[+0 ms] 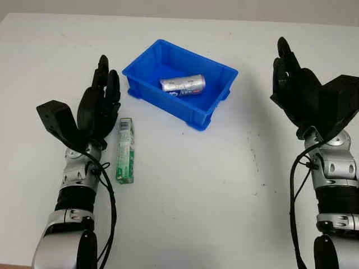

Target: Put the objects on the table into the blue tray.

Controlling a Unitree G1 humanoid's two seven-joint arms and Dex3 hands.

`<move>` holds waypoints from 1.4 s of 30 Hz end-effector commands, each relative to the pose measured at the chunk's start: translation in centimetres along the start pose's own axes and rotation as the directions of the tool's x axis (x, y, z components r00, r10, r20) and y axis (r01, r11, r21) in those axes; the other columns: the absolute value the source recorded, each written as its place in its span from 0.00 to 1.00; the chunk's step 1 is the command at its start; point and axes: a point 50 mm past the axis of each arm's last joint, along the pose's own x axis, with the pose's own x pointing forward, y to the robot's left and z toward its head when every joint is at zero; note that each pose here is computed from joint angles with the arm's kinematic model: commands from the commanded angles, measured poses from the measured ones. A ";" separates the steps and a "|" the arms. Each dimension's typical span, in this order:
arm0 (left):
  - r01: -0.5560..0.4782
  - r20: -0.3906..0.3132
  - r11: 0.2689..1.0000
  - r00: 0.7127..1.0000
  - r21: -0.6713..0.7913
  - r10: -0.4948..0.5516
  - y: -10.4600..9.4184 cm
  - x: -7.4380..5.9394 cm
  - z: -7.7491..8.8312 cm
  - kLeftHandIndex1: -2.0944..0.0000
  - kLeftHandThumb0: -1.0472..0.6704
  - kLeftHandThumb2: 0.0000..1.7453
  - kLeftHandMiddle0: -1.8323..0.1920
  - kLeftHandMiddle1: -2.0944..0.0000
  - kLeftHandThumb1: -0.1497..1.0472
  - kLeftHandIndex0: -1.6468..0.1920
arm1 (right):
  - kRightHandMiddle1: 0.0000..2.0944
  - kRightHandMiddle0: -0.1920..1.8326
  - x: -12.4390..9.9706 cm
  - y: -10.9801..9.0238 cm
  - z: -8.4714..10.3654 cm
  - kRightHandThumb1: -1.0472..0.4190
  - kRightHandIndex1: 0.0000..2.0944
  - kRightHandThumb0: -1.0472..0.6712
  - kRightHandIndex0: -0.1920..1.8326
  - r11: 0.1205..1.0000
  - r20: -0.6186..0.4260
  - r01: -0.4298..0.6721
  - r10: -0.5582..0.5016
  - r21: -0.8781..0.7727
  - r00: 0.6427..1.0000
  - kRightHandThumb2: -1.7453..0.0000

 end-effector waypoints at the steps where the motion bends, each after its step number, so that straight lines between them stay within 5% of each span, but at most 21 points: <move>1: 0.020 0.029 0.999 0.999 0.046 -0.022 0.4 0.1 1.2 1.00 0.17 0.28 1.00 1.00 1.00 1.00 | 0.00 0.00 -0.3 0.0 -0.1 0.00 0.00 0.16 0.00 1.000 -0.001 0.016 -0.016 0.019 1.000 0.53; 11: 0.221 0.068 0.917 0.964 0.332 -0.257 2.9 -0.3 6.9 0.97 0.16 0.25 0.95 0.97 1.00 0.95 | 0.00 0.00 -0.1 0.4 -0.3 0.00 0.00 0.15 0.00 0.999 0.004 0.007 -0.007 0.031 1.000 0.55; 19: 0.384 -0.055 0.725 0.900 0.571 -0.433 3.4 -0.5 11.1 0.96 0.28 0.03 0.89 0.97 0.90 0.86 | 0.00 0.00 0.1 0.6 -0.4 0.00 0.00 0.16 0.00 1.000 0.013 -0.012 0.011 0.027 1.000 0.54; 22: 0.323 -0.077 0.521 0.895 0.790 -0.438 3.2 -1.1 12.1 0.95 0.36 0.02 0.85 0.96 0.86 0.80 | 0.00 0.00 0.1 0.6 -0.5 0.00 0.00 0.16 0.00 1.000 0.009 -0.008 0.008 0.025 1.000 0.54; 26: 0.294 -0.119 0.329 0.879 0.897 -0.461 2.8 -1.6 12.3 0.97 0.46 0.03 0.84 0.97 0.84 0.81 | 0.00 0.00 0.1 0.6 -0.6 0.00 0.00 0.16 0.00 1.000 0.007 -0.007 0.007 0.019 1.000 0.54; 34: 0.123 -0.274 -0.275 0.735 0.954 -0.621 1.2 -2.9 12.3 0.98 0.47 0.04 0.86 0.98 0.88 0.83 | 0.00 0.00 0.4 0.7 -0.4 0.00 0.00 0.15 0.00 1.000 -0.003 -0.020 0.020 0.018 1.000 0.55; 42: -0.054 -0.403 -0.568 0.650 0.821 -0.644 1.4 -3.2 11.7 0.99 0.64 0.26 0.89 0.98 1.00 0.86 | 0.00 0.00 0.6 0.9 -0.6 0.00 0.00 0.16 0.00 0.999 0.004 -0.034 0.034 0.038 0.999 0.55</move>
